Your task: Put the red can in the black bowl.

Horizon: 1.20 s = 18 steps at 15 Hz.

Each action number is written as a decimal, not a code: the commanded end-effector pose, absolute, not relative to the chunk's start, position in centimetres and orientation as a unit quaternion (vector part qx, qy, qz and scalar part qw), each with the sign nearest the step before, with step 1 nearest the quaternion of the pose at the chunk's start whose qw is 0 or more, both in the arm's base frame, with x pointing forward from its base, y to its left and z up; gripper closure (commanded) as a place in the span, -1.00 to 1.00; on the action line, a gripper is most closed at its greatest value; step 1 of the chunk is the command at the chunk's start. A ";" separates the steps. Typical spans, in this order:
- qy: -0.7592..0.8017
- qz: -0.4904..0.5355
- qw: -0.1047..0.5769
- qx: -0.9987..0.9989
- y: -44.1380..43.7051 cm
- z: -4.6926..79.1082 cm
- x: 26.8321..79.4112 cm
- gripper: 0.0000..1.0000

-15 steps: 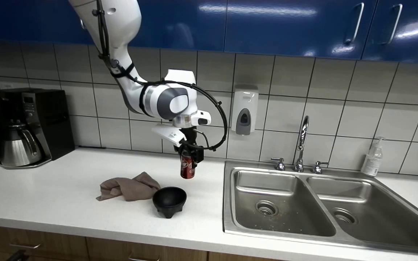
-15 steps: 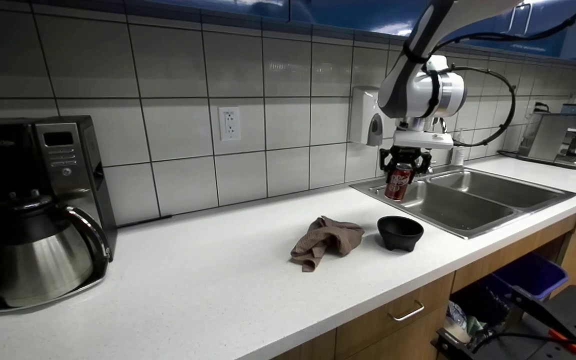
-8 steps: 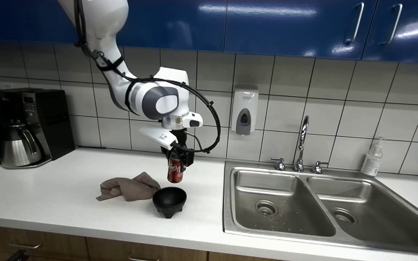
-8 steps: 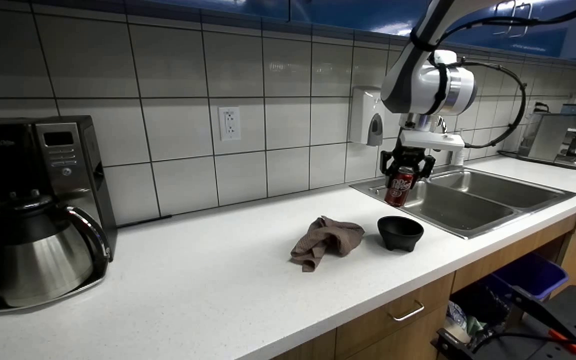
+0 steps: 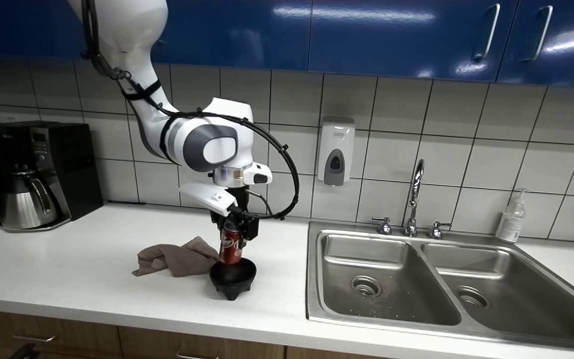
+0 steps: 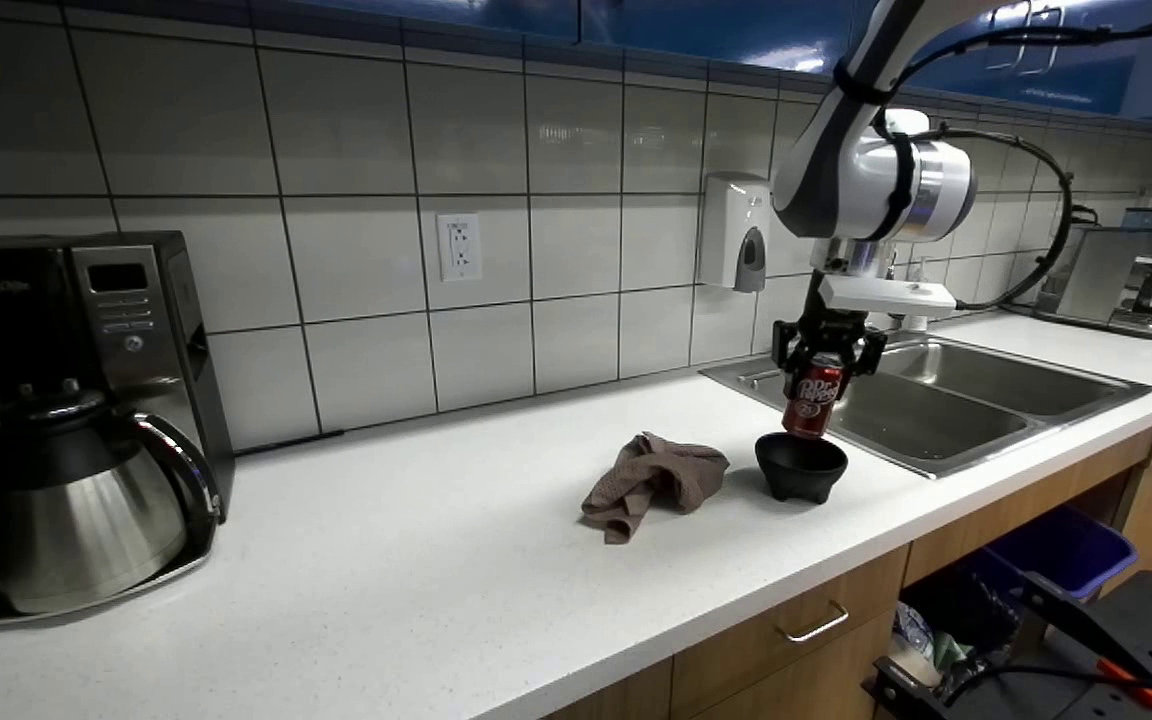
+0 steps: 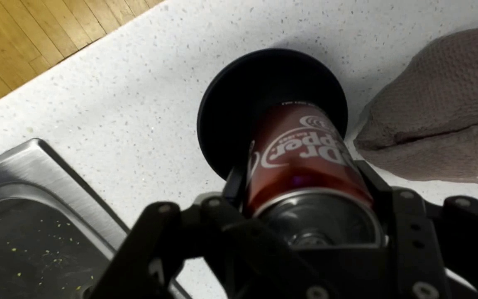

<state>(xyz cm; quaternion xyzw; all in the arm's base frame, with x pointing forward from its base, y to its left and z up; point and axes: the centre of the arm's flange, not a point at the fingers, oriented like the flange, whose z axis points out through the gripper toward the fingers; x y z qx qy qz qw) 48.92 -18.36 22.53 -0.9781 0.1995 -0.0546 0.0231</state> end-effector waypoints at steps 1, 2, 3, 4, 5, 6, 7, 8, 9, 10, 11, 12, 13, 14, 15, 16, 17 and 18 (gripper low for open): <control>0.189 -0.065 0.025 -0.980 -18.7 23.3 46.9 0.20; 0.188 -0.064 0.024 -0.980 -18.7 23.0 46.7 0.20; 0.190 -0.070 0.019 -0.979 -18.7 22.7 46.5 0.20; 0.191 -0.075 0.015 -0.979 -18.7 22.5 46.4 0.20; 0.190 -0.079 0.013 -0.979 -18.6 22.2 46.3 0.20; 0.189 -0.083 0.012 -0.978 -18.5 22.0 46.3 0.20; 0.189 -0.087 0.012 -0.978 -18.4 21.8 46.2 0.20; 0.188 -0.088 0.010 -0.978 -18.3 21.6 46.2 0.20; 0.188 -0.089 0.009 -0.978 -18.2 21.4 46.2 0.20; 0.187 -0.088 0.008 -0.978 -18.1 21.2 46.2 0.20; 0.186 -0.087 0.008 -0.979 -18.0 20.9 46.1 0.20; 0.186 -0.087 0.008 -0.979 -17.9 20.6 46.1 0.20; 0.185 -0.086 0.008 -0.979 -17.8 20.2 46.1 0.20; 0.186 -0.087 0.007 -0.979 -17.7 19.9 46.2 0.20; 0.187 -0.089 0.003 -0.978 -17.7 19.5 46.3 0.20; 0.188 -0.089 0.003 -0.978 -17.7 19.2 46.4 0.20; 0.190 -0.092 0.000 -0.977 -17.8 18.8 46.5 0.20; 0.190 -0.093 0.000 -0.977 -17.8 18.5 46.7 0.20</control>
